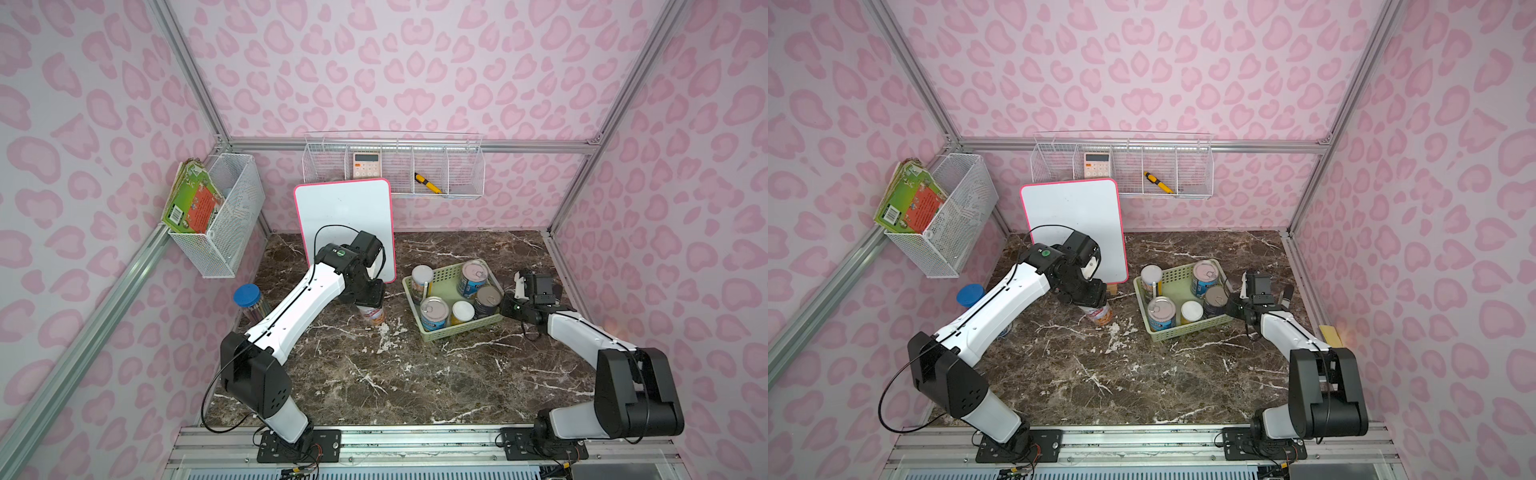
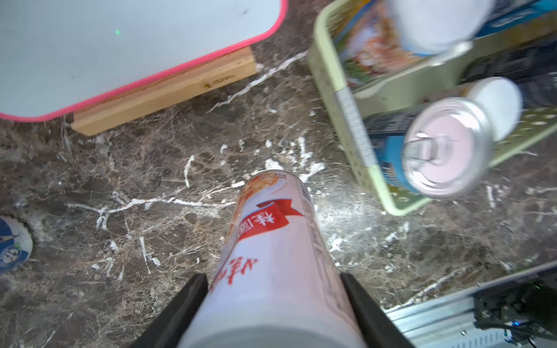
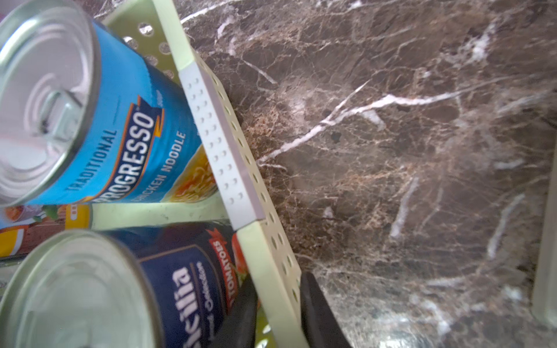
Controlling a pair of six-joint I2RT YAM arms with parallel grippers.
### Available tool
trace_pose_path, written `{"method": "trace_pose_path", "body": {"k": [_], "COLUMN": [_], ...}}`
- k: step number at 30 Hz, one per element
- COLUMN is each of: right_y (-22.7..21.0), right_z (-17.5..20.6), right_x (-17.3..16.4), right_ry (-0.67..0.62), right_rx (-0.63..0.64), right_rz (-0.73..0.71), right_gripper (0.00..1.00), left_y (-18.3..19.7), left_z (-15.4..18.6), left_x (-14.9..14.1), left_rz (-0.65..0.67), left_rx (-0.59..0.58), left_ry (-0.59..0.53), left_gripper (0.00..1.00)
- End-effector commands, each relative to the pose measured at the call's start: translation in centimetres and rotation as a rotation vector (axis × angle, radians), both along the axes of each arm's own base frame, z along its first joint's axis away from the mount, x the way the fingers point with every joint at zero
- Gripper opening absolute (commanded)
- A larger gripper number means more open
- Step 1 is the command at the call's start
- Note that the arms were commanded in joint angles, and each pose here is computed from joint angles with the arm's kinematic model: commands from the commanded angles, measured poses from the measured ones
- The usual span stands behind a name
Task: Put the canned food in the basket
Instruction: Adjust the basket at the center of the board.
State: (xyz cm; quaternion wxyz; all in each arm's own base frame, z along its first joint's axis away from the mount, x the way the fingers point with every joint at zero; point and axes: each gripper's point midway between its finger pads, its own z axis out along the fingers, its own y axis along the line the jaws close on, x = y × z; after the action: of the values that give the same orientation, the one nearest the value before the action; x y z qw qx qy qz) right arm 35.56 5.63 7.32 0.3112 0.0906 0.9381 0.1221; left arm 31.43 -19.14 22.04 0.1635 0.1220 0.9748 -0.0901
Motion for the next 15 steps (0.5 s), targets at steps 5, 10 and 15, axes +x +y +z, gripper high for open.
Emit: {"method": "trace_pose_path", "body": {"k": [5,10,15], "right_y": [1.9,2.8,2.6], "right_z": [-2.6,-3.3,-3.6], "right_x": [-5.2,-6.6,-7.6], "right_ry": [0.179,0.207,0.208], "right_rx": [0.041,0.055,0.054], "right_rz": [0.057,0.080,0.070], "right_gripper": [0.24,0.24,0.37], "left_y": [-6.4,-11.7,-15.4], "left_z": [6.1,6.9,6.6], "left_x": [1.6,3.4,6.0], "left_rz": [-0.135,-0.250,-0.301], "left_rx": [-0.138,-0.140,-0.161], "left_ry": [-0.140,-0.185,-0.210], "left_gripper": [0.02,0.01,0.02]}}
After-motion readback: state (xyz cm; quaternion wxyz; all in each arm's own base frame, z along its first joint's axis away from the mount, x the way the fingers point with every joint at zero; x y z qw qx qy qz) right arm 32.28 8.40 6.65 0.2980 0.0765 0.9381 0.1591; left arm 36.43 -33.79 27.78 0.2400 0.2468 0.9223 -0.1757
